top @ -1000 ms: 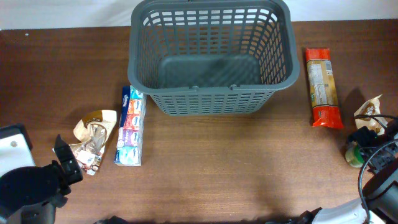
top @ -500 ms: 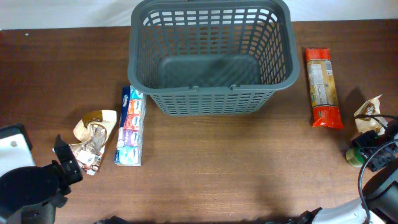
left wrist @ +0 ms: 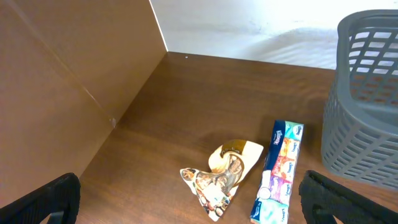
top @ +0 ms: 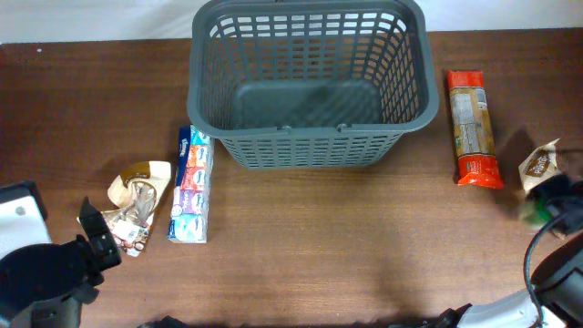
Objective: Pack container
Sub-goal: 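Lift the jar with the right gripper and lower it into the basket, then open the right gripper and withdraw it toward the right side, then move the right gripper down onto the white rice bag and grasp it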
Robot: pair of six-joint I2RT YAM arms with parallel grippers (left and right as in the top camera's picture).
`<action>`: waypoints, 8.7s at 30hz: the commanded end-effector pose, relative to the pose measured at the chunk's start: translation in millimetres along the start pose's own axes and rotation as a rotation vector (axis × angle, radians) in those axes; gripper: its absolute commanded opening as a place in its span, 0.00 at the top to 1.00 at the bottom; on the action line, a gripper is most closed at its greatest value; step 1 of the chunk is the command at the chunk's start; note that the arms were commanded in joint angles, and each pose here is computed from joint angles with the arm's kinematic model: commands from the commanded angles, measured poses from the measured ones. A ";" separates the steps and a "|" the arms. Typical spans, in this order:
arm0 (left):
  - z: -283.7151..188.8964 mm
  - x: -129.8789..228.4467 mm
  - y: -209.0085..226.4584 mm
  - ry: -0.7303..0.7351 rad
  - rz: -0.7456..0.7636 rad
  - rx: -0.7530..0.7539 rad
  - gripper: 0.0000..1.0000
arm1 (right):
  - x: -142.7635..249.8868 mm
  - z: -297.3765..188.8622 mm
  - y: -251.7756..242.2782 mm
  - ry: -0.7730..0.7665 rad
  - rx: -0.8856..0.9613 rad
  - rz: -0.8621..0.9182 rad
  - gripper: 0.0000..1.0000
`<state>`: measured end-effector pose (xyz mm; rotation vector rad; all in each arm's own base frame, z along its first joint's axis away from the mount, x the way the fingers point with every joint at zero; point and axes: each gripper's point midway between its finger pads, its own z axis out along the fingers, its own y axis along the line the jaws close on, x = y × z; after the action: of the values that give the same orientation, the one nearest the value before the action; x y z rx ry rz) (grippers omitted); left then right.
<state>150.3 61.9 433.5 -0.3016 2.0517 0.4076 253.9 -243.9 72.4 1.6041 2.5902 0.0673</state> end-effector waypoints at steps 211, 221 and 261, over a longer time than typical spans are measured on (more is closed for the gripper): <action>0.0 -0.2 0.1 0.000 0.001 -0.001 0.00 | -72.6 -5.9 17.9 -0.061 0.146 1.183 0.01; 0.0 -0.2 0.1 0.000 0.001 -0.001 0.00 | -69.0 34.7 12.4 -0.085 0.154 1.213 0.01; 0.0 -0.2 0.1 0.000 0.001 -0.001 0.00 | -121.9 -37.8 108.2 -0.078 -0.390 0.630 0.96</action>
<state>150.4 61.5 433.2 -0.3004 2.0531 0.4050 357.4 -289.0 39.3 2.5156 1.6636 0.3732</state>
